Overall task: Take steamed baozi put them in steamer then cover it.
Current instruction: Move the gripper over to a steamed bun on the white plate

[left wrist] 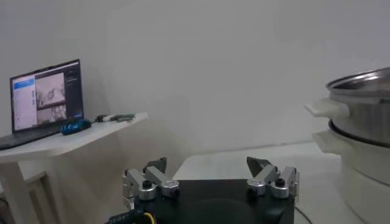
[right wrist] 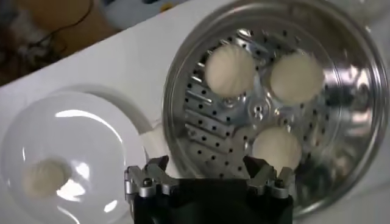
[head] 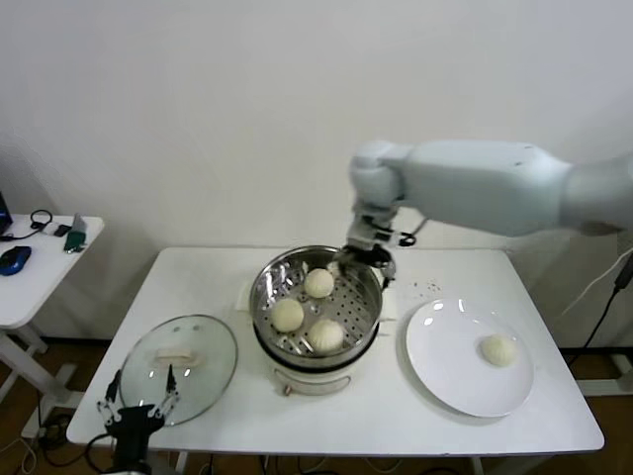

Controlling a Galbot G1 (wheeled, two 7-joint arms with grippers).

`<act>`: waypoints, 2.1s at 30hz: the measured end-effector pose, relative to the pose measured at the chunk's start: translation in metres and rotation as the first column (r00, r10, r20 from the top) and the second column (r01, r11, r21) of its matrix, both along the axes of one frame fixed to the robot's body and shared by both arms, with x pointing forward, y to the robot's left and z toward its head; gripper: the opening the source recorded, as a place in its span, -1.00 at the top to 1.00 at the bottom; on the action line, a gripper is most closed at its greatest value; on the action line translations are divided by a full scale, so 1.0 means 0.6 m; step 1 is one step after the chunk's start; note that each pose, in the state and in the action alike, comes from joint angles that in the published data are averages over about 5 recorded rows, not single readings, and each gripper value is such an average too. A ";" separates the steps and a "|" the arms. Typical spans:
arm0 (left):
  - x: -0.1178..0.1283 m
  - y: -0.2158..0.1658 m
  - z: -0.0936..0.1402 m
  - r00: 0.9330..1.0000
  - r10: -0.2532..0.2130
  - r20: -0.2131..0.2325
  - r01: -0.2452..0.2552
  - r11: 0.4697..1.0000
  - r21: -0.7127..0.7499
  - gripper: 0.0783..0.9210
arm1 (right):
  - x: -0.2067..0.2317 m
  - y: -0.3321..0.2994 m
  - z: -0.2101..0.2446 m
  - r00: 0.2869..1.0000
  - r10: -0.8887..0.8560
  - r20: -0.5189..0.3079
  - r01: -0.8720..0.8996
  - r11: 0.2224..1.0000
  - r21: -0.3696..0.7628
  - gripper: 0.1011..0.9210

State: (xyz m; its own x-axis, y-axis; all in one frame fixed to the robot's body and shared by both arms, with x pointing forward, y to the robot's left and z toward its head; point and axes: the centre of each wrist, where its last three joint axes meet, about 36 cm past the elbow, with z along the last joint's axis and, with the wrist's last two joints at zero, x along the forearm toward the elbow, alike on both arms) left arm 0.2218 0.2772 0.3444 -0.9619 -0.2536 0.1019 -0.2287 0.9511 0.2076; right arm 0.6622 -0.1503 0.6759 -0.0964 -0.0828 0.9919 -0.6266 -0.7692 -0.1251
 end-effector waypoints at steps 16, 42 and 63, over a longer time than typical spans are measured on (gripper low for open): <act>-0.001 0.000 0.004 1.000 -0.006 -0.005 0.006 1.000 0.010 -0.77 | -0.030 -0.310 -0.130 0.786 -0.618 0.016 0.617 0.786 0.049 -0.76; -0.008 0.000 -0.013 0.999 0.011 -0.036 -0.011 1.000 0.015 -0.77 | -0.072 -0.468 -0.351 0.610 -0.792 -0.021 0.789 0.609 -0.079 -0.76; -0.009 0.001 -0.013 0.999 0.015 -0.037 -0.014 1.000 0.018 -0.77 | -0.067 -0.481 -0.377 0.591 -0.806 -0.024 0.800 0.589 -0.110 -0.59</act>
State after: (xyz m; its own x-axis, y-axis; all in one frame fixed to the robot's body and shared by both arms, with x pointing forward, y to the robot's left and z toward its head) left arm 0.2165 0.2778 0.3364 -0.9539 -0.2693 0.1327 -0.2340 0.9438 0.2333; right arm 0.6219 -0.4387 0.4495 -0.0211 0.0741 0.9970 -0.9986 0.0462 -0.0246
